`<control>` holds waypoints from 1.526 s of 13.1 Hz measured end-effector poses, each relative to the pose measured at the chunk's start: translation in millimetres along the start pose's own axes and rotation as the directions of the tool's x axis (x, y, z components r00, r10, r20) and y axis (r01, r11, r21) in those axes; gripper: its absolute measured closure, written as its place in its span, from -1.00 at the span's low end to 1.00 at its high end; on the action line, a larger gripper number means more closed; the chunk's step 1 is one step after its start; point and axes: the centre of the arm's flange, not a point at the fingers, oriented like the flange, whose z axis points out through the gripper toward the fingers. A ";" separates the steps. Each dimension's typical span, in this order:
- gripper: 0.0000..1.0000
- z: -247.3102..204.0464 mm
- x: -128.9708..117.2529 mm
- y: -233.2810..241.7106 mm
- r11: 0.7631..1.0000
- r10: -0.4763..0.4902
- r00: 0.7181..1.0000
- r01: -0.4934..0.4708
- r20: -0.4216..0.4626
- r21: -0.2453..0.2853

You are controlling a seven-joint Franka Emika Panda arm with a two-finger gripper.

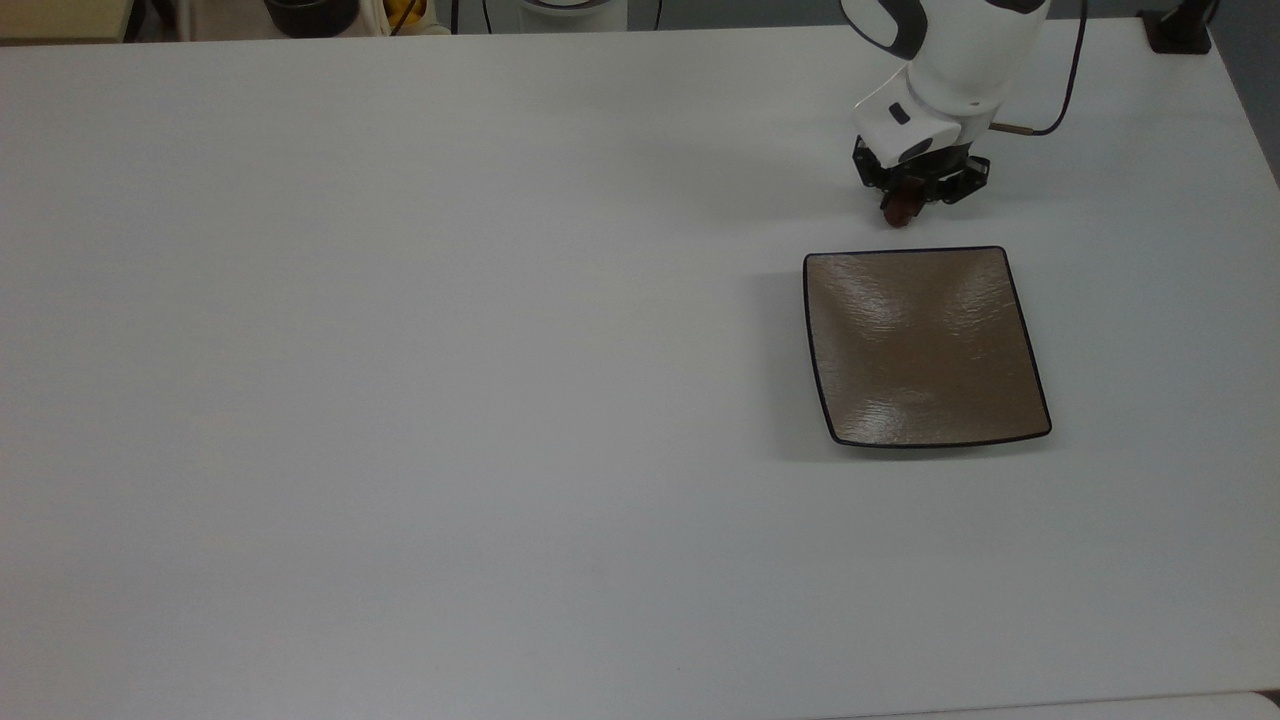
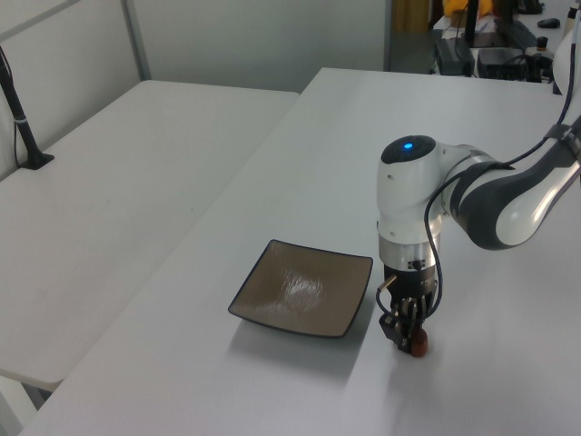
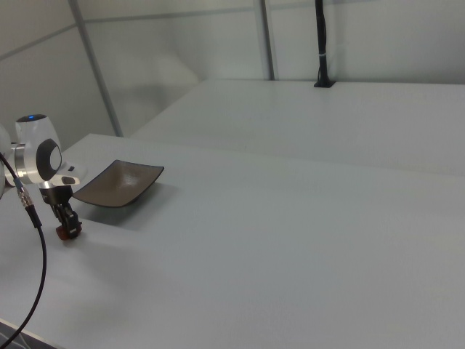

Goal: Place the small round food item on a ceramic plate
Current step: 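Lift the food item and carry it over the brown square plate, then lower the item onto the plate and open the gripper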

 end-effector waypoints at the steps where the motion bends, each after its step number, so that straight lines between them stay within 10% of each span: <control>1: 0.35 -10.0 3.2 -3.9 1.000 0.000 1.000 0.000 -0.014 0.016; 9: 0.26 -106.0 26.1 -24.6 0.988 0.022 0.991 -0.001 -0.135 0.157; 16: 0.12 -85.8 120.7 0.1 0.966 0.146 0.961 -0.087 -0.233 0.244; 20: -0.56 -80.6 131.8 1.9 0.963 0.159 0.960 -0.100 -0.229 0.250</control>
